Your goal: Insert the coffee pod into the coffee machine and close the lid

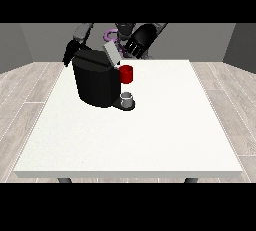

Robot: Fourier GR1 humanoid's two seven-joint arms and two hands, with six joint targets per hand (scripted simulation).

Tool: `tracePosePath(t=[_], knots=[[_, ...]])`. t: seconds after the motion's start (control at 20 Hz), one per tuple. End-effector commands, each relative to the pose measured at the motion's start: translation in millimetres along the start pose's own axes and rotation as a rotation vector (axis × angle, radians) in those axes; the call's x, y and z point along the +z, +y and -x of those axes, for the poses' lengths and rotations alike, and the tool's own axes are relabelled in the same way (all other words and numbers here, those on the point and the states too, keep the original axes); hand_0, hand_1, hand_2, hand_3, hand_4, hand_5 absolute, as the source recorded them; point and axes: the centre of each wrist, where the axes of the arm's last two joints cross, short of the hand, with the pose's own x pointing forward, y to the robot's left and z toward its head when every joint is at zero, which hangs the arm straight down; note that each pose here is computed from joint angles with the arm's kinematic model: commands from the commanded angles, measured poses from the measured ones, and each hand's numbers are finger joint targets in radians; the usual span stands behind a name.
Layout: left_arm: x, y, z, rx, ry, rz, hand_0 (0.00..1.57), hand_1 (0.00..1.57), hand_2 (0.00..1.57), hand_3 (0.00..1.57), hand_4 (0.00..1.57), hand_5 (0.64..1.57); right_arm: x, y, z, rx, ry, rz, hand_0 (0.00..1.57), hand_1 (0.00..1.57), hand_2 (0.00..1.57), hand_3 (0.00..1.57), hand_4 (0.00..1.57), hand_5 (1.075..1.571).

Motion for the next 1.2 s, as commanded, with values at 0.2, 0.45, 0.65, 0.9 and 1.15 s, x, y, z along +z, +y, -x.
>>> tracePosePath(t=[0.2,0.45,0.65,0.9,1.15], knots=[[-0.6,10.1,-7.5,-0.026,-0.042,-0.04,1.21,1.21,1.28,1.24,0.47,1.571,-14.2,-18.9,-14.6,-0.008,-0.048,0.053,0.0,0.0,0.0,0.0,0.0,1.571],[-4.2,12.4,-19.1,-0.026,-0.037,-0.003,1.2,1.2,1.26,1.23,0.46,1.571,-14.2,-34.5,1.4,-0.007,-0.016,0.065,0.0,0.0,0.0,0.0,0.1,1.571],[-10.5,-12.6,-15.1,-0.02,-0.043,-0.006,1.25,1.25,1.29,1.22,0.43,1.571,-17.1,-24.8,-8.3,-0.003,-0.01,0.065,0.0,0.0,0.0,0.0,0.0,1.571],[-10.1,-1.8,-16.0,-0.023,-0.06,0.005,1.19,1.19,1.23,1.19,0.43,1.571,-22.6,-11.6,-24.6,-0.016,-0.034,0.076,0.0,0.0,0.0,0.0,0.13,1.571],[-10.9,10.4,-28.6,-0.033,-0.057,-0.018,1.17,1.17,1.24,1.19,0.41,1.571,-21.5,-4.5,-15.5,-0.019,-0.058,0.083,0.0,0.0,0.0,0.0,0.17,1.571]])
